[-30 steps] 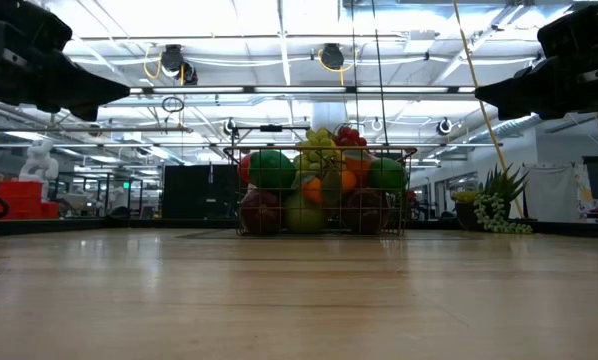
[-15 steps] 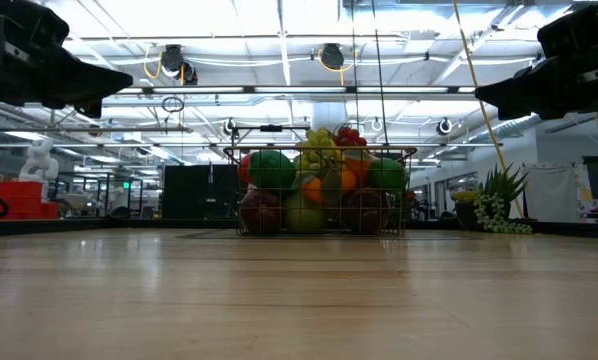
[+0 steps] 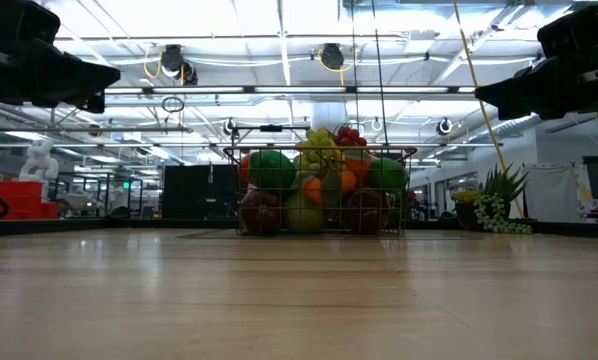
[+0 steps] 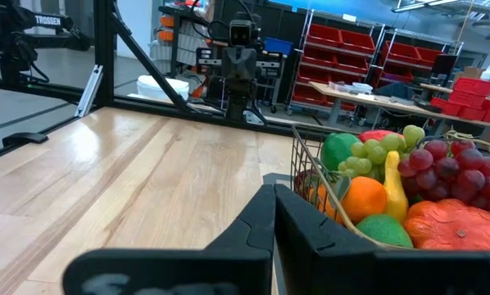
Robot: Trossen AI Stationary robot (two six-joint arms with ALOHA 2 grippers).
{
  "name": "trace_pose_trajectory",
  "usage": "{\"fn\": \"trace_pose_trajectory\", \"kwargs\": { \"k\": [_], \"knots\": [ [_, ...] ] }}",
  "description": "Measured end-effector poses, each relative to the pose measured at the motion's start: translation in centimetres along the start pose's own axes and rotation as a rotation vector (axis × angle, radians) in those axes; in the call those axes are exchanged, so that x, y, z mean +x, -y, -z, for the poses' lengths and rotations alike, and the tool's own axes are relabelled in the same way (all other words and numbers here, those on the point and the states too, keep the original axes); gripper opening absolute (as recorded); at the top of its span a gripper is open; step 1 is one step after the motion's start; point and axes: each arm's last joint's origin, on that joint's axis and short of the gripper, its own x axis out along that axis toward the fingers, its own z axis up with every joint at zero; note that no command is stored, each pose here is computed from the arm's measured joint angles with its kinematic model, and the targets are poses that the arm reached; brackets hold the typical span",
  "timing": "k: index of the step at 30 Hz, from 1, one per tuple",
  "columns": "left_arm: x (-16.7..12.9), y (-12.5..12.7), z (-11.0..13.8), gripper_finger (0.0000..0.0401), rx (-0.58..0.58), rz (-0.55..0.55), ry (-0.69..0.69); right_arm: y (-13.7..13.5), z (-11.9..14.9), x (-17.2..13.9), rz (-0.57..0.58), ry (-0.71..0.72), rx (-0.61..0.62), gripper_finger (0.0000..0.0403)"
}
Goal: Build produce basket
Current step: Return to Home Position
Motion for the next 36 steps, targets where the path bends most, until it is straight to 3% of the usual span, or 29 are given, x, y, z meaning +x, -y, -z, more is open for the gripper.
{"fn": "trace_pose_trajectory", "kwargs": {
  "k": [36],
  "knots": [
    [0.00, 0.06, -0.03, 0.0021, -0.017, 0.020, 0.006, 0.00, 0.00, 0.00, 0.000, 0.000, 0.000, 0.0000]
  ]
}}
